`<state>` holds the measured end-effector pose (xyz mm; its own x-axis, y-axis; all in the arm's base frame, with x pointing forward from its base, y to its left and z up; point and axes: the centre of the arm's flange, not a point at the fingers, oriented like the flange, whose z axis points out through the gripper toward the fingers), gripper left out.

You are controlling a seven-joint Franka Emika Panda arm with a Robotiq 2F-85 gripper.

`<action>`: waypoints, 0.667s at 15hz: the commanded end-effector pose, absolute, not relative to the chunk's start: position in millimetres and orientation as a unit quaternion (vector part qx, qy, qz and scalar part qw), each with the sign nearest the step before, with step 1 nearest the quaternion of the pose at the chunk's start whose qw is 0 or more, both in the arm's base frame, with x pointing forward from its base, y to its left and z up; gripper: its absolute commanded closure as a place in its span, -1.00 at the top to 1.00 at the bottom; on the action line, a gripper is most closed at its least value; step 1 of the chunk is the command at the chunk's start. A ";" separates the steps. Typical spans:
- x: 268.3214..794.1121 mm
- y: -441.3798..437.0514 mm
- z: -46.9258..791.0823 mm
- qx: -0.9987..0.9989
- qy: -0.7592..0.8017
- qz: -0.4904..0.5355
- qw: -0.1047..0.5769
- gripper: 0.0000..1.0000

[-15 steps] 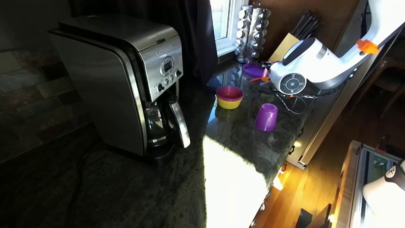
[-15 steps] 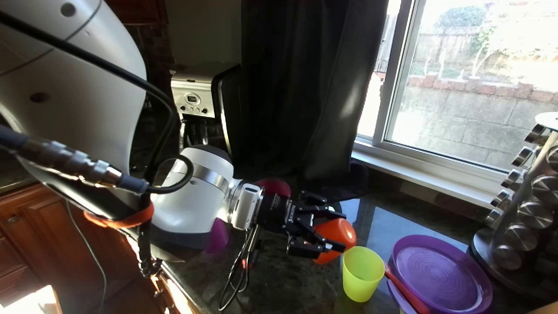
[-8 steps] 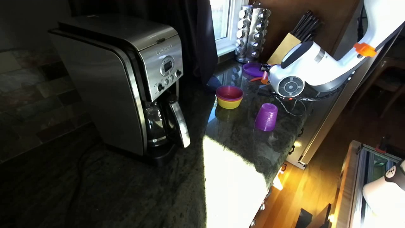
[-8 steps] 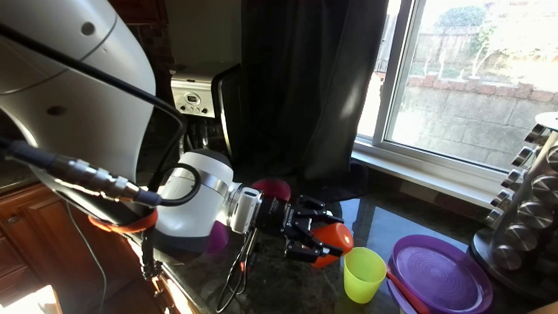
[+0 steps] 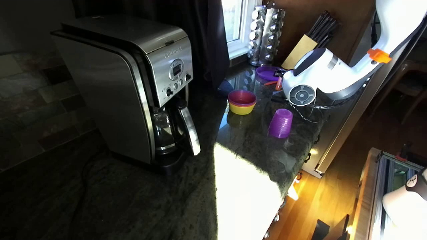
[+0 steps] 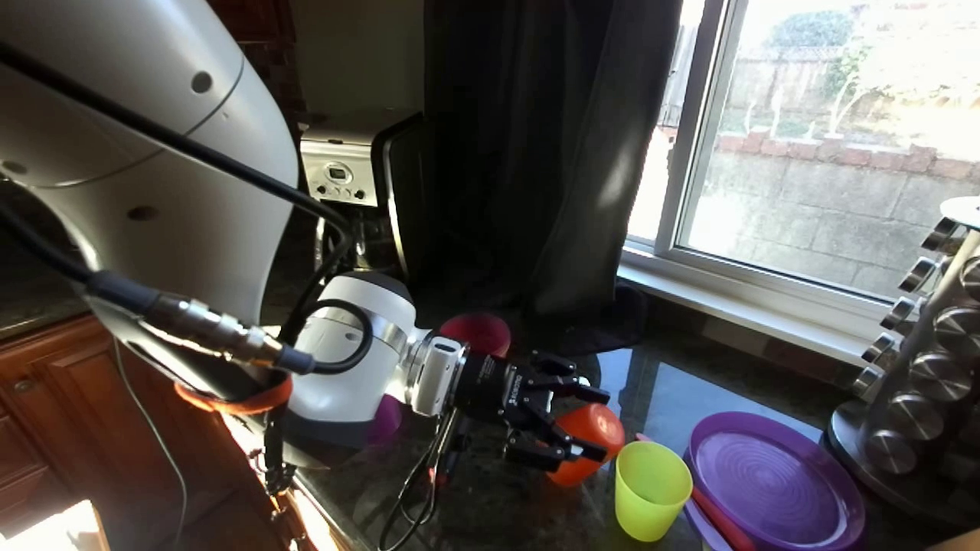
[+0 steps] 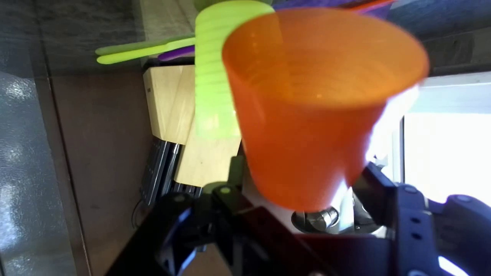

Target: Place the orange cup upside down.

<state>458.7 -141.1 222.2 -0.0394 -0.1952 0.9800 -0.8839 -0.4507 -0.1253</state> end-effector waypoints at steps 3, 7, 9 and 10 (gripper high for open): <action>463.8 -137.6 213.2 0.621 -0.429 0.587 0.292 1.00; 462.0 -134.9 229.9 0.633 -0.444 0.570 0.279 1.00; 459.7 -137.3 247.6 0.654 -0.462 0.540 0.257 1.00; 458.1 -138.2 255.5 0.668 -0.474 0.521 0.241 1.00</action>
